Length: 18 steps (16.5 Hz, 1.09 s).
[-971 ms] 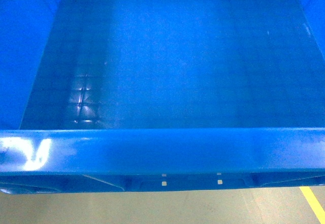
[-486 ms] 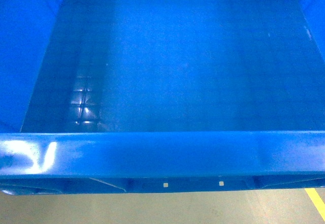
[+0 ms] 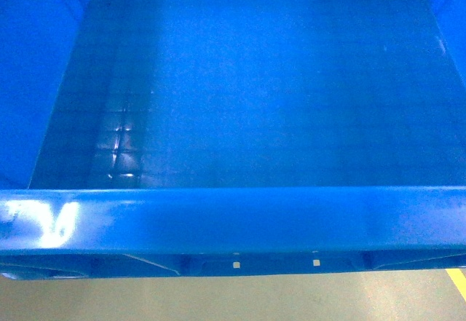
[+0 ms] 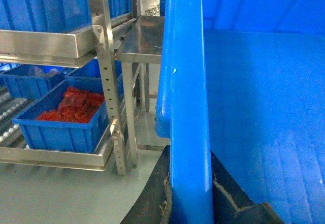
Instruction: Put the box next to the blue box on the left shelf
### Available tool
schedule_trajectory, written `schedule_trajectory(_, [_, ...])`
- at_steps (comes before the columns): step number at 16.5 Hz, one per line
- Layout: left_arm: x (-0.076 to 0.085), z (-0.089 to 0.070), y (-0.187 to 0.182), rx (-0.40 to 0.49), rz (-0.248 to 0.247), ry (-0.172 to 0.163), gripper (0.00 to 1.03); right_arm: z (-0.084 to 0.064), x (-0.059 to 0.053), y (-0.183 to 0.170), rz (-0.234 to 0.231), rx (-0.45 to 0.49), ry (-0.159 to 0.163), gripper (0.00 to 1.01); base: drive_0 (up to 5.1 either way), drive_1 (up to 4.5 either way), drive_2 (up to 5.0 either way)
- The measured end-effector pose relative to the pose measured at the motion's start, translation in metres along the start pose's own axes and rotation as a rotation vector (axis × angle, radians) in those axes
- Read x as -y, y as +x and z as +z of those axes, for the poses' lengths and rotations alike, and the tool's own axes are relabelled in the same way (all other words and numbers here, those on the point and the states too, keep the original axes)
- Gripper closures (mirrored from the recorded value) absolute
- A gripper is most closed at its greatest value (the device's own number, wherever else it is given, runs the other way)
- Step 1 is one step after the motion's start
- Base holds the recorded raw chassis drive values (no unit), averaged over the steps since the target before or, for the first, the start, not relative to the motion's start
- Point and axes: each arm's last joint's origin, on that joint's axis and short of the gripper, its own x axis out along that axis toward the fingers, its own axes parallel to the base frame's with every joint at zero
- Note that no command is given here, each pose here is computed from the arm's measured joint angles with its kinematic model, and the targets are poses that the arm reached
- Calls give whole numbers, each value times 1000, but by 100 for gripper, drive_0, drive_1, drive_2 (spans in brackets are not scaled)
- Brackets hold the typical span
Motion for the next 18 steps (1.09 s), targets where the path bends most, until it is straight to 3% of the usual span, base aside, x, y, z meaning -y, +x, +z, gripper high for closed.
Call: schedule_trajectory(18, [0, 0, 0, 2, -1, -1, 93, 0, 0, 0, 1, 0, 0, 86, -504, 241, 241])
